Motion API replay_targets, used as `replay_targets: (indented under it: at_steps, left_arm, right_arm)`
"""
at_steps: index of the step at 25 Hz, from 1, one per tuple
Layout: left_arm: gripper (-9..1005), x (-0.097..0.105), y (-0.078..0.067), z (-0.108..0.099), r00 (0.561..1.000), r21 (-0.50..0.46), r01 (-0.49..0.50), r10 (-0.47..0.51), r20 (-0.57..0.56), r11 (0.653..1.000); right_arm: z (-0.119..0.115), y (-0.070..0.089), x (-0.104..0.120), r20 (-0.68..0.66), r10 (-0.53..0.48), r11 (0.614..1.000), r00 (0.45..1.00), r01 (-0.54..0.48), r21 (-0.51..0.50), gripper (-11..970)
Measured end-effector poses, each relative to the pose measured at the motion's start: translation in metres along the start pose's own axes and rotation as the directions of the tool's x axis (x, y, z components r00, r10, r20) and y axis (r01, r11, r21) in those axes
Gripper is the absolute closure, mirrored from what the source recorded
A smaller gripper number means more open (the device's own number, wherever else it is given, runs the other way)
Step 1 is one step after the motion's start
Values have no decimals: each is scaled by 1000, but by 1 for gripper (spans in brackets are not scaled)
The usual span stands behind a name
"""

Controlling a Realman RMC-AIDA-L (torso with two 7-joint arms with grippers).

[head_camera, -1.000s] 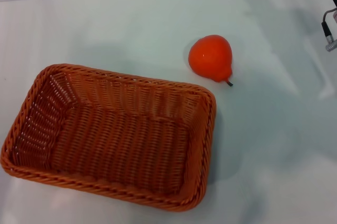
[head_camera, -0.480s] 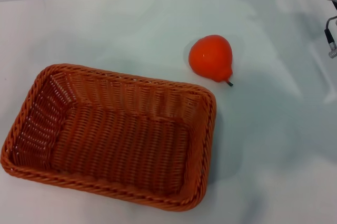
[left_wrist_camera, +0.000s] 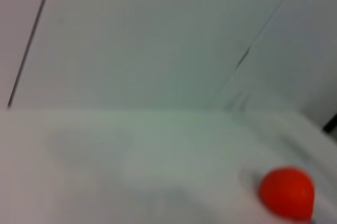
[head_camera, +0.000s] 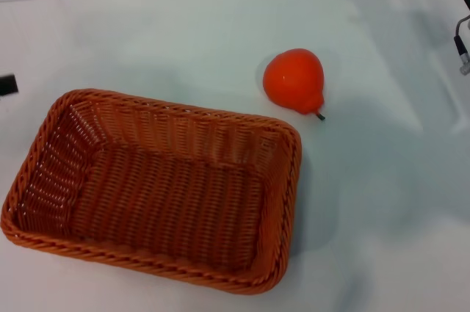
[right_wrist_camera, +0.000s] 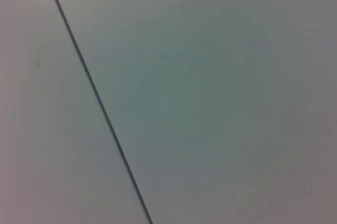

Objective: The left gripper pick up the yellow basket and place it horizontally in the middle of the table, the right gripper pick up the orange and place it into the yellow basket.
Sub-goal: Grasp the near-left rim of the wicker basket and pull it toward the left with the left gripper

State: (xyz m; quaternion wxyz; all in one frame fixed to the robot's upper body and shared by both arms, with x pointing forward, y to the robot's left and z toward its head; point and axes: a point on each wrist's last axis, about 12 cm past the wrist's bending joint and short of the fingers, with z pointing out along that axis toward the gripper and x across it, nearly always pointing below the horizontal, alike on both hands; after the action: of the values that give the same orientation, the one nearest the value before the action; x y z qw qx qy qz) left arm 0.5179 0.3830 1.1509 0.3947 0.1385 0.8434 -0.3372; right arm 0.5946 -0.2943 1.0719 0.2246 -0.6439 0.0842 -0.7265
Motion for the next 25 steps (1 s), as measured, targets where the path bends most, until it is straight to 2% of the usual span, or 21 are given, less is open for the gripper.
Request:
replay_targets:
  at_steps: [1,2,4,11,25]
  left_arm:
    - [76,0,0,0,1000,0,0,0,0,1000]
    - [76,-3,-3,2,998,-21,7,-8,-70,1000]
    - [76,-6,-7,5,990,-44,11,-17,-138,999]
    - [77,-10,-16,22,959,-99,52,-78,-273,994]
    - [95,-12,-30,59,904,-159,7,-74,-422,987]
  right_arm:
    - [1,0,0,2,-2,1000,1000,2,-4,496]
    - [2,1,1,3,-3,1000,1000,3,-7,496]
    - [3,1,1,6,-6,1000,1000,6,-12,496]
    - [8,2,2,11,-8,1000,1000,9,-29,495]
    - [12,7,6,15,-23,998,1000,24,-62,495]
